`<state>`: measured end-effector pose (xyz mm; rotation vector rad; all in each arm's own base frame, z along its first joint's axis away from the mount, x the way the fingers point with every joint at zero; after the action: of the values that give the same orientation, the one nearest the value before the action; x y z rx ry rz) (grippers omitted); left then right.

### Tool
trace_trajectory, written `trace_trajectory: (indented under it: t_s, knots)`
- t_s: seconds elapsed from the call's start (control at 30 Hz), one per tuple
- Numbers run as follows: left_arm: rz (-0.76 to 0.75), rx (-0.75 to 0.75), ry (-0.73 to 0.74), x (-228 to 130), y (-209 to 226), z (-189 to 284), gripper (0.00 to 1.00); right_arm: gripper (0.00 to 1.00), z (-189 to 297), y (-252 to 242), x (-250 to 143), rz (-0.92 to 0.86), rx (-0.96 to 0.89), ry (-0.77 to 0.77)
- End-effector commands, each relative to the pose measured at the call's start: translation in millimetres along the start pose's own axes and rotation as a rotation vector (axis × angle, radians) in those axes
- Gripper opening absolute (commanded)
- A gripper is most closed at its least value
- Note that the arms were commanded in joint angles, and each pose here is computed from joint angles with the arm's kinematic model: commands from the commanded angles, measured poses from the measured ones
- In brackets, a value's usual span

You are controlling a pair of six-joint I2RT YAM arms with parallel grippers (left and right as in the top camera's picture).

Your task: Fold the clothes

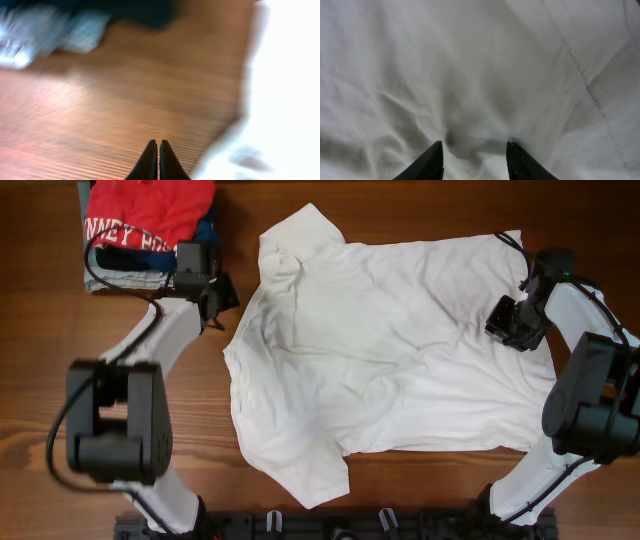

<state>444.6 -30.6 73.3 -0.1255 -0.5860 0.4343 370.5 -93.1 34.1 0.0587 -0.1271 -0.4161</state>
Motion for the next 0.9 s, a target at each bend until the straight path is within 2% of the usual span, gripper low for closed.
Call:
trace_trajectory:
  t_s: [0.0, 0.13, 0.3, 0.5, 0.67, 0.87]
  knots:
    - [-0.093, -0.2, 0.058, -14.3, -47.1, 22.6, 0.04, 0.41, -3.4, -2.6, 1.1, 0.018, -0.021, 0.002]
    - [-0.135, -0.184, 0.172, -53.2, -54.9, -3.7, 0.04, 0.41, -3.4, -2.8, 0.2, 0.018, -0.022, 0.007]
    - [-0.141, -0.177, 0.256, -77.0, -50.2, -26.0, 0.04, 0.42, -3.4, -2.7, 0.6, 0.017, -0.022, 0.005]
    - [-0.139, -0.15, 0.283, -88.8, -42.3, -45.8, 0.04, 0.41, -3.4, -2.7, 0.6, 0.017, -0.022, 0.005]
    - [-0.102, 0.044, 0.231, -82.0, -3.6, -62.5, 0.04, 0.41, -3.4, -2.9, 1.2, 0.018, -0.024, 0.002]
    - [0.03, 0.146, 0.218, -60.3, 47.9, -64.1, 0.04, 0.4, -3.1, -9.3, 2.6, 0.016, -0.069, -0.006]
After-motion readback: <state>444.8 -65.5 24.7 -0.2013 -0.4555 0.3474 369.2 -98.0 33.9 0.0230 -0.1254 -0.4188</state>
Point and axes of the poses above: each gripper's point midway between its finger pads, its own z axis back along the fingers, its own y axis along the line the jaws close on, x = y × z, the point moved 3 cm from there along z, back along the fingers, and after that the axes turned 9 degrees about z, right-handed, at the moved point
